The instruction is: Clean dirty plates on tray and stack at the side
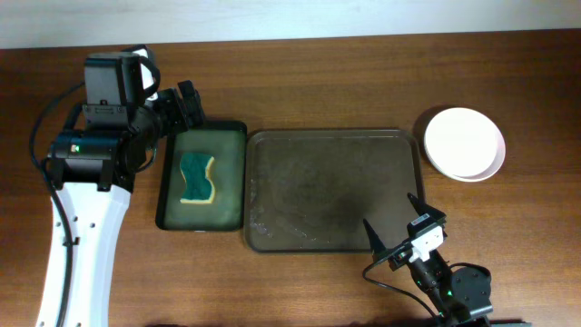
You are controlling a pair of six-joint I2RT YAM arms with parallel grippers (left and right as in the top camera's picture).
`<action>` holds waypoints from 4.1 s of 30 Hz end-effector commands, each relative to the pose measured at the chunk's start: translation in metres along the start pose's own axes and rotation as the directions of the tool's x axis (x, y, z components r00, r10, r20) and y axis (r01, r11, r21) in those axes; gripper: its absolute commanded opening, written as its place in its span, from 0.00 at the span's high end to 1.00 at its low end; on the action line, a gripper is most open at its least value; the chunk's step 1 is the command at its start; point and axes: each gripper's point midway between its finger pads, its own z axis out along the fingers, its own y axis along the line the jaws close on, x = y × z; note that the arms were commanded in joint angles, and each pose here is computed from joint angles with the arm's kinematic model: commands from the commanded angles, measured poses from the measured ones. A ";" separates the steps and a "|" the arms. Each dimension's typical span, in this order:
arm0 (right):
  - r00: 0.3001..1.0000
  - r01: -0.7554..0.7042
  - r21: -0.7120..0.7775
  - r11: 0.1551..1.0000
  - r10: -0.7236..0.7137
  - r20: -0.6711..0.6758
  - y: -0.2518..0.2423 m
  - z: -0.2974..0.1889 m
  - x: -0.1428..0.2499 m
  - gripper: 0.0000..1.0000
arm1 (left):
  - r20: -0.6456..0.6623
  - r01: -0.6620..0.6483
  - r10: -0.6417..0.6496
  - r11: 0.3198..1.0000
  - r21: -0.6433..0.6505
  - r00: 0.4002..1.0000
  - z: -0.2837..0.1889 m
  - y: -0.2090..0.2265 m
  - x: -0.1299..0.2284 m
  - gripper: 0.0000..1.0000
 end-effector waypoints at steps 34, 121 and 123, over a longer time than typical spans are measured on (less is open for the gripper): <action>1.000 0.002 0.000 1.000 -0.002 -0.006 0.000 0.000 0.003 0.02 | 0.834 -0.012 -0.097 0.992 0.123 0.543 -0.246 0.061 0.106 0.01; 1.000 0.002 0.001 1.000 -0.002 -0.006 0.000 0.000 0.003 0.02 | 0.638 -0.304 0.216 0.952 0.030 0.739 -0.003 0.059 0.194 0.01; 1.000 0.002 0.000 1.000 -0.002 -0.006 0.000 0.000 0.003 0.02 | 0.638 -0.304 0.216 0.952 0.031 0.739 -0.003 0.059 0.194 0.01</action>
